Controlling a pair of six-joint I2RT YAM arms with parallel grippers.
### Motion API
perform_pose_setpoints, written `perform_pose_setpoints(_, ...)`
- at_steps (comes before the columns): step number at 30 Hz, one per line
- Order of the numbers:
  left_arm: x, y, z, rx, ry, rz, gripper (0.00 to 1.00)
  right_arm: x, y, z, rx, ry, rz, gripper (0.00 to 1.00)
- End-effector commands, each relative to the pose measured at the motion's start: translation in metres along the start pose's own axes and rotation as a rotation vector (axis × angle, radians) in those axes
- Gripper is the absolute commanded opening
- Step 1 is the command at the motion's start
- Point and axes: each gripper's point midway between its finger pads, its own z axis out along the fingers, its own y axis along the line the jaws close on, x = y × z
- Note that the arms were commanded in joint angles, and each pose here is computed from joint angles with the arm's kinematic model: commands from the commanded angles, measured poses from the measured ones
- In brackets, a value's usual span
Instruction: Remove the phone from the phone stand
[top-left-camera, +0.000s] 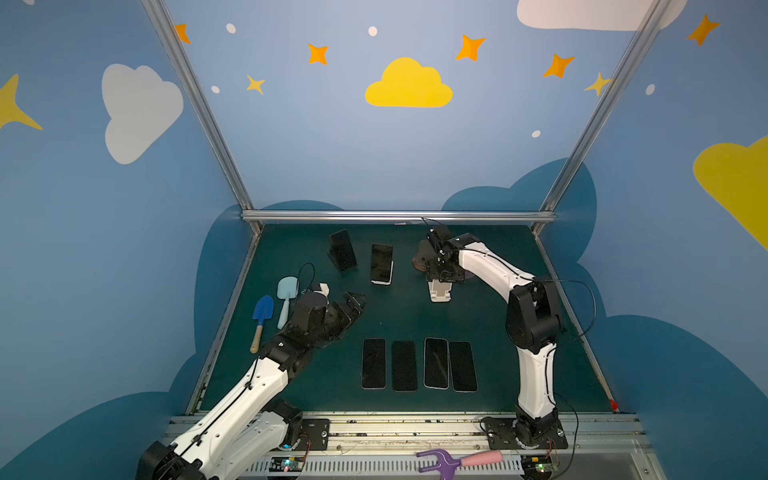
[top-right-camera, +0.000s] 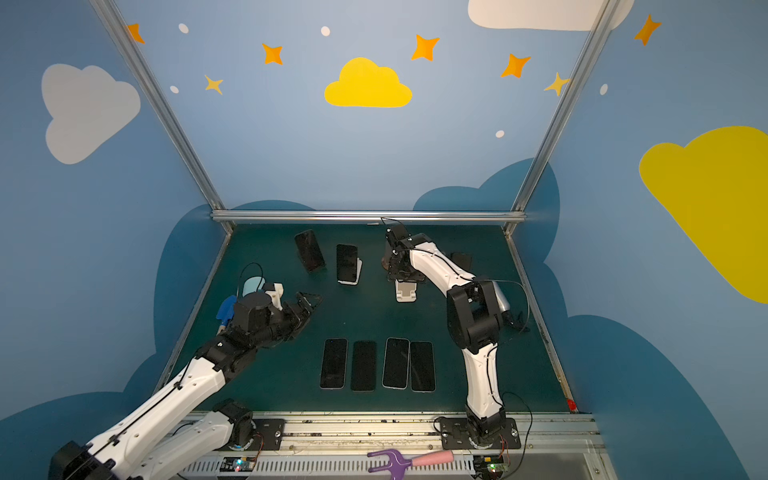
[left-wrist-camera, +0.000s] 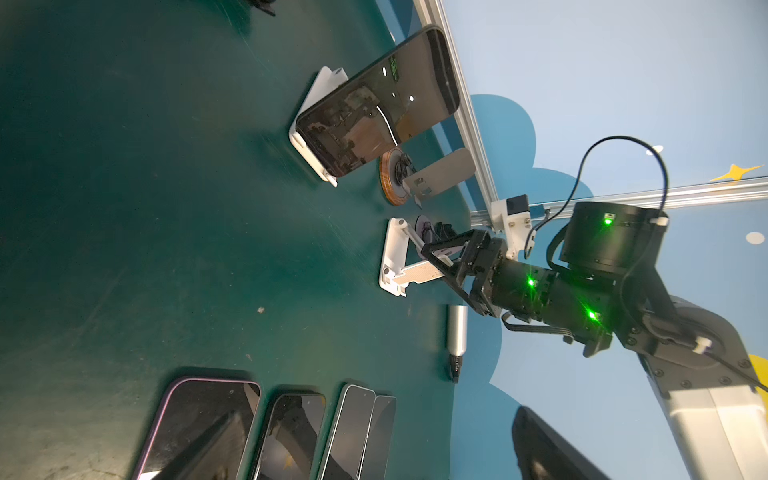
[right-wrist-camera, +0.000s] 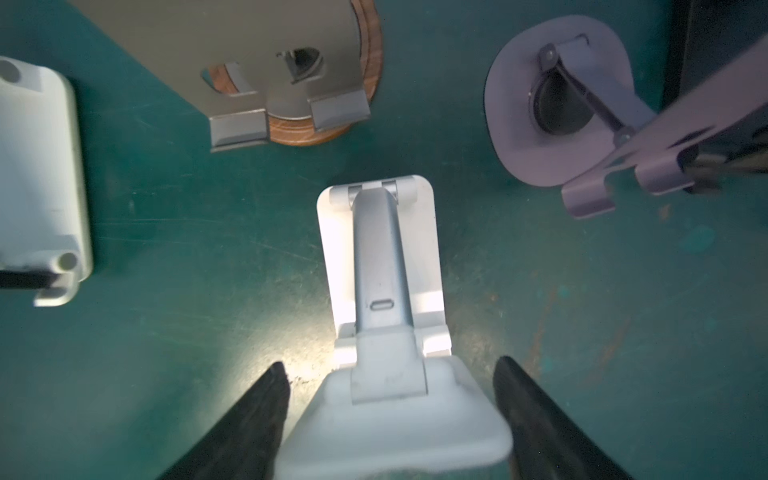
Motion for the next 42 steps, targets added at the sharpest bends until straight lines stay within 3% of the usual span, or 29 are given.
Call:
perform_pose_setpoints(1, -0.003, -0.008, 0.003, -0.019, 0.004, 0.068, 1.00, 0.000, 0.000, -0.035, -0.036, -0.038, -0.005, 0.82)
perform_pose_setpoints(6, -0.020, -0.013, 0.015, -0.224, -0.047, 0.273, 1.00, 0.005, -0.018, -0.077, -0.042, -0.136, -0.008, 0.84)
perform_pose_setpoints(10, -0.037, -0.030, 0.037, -0.371, -0.135, 0.515, 1.00, 0.018, -0.027, -0.111, -0.106, -0.274, -0.009, 0.86)
perform_pose_setpoints(13, -0.050, -0.043, 0.061, -0.400, -0.226, 0.673, 1.00, 0.037, -0.024, -0.128, -0.247, -0.396, -0.014, 0.87)
perform_pose_setpoints(17, -0.069, -0.059, 0.100, -0.349, -0.325, 0.777, 1.00, 0.054, -0.018, -0.137, -0.410, -0.590, -0.080, 0.88)
perform_pose_setpoints(21, -0.087, -0.065, 0.138, -0.426, -0.290, 0.863, 1.00, 0.059, -0.033, -0.138, -0.389, -0.681, -0.045, 0.89)
perform_pose_setpoints(29, -0.107, -0.066, 0.178, -0.451, -0.184, 0.915, 1.00, 0.053, -0.050, -0.129, -0.266, -0.681, -0.030, 0.90)
perform_pose_setpoints(42, -0.118, -0.047, 0.206, -0.459, -0.072, 0.947, 1.00, 0.052, -0.048, -0.124, -0.269, -0.665, -0.020, 0.90)
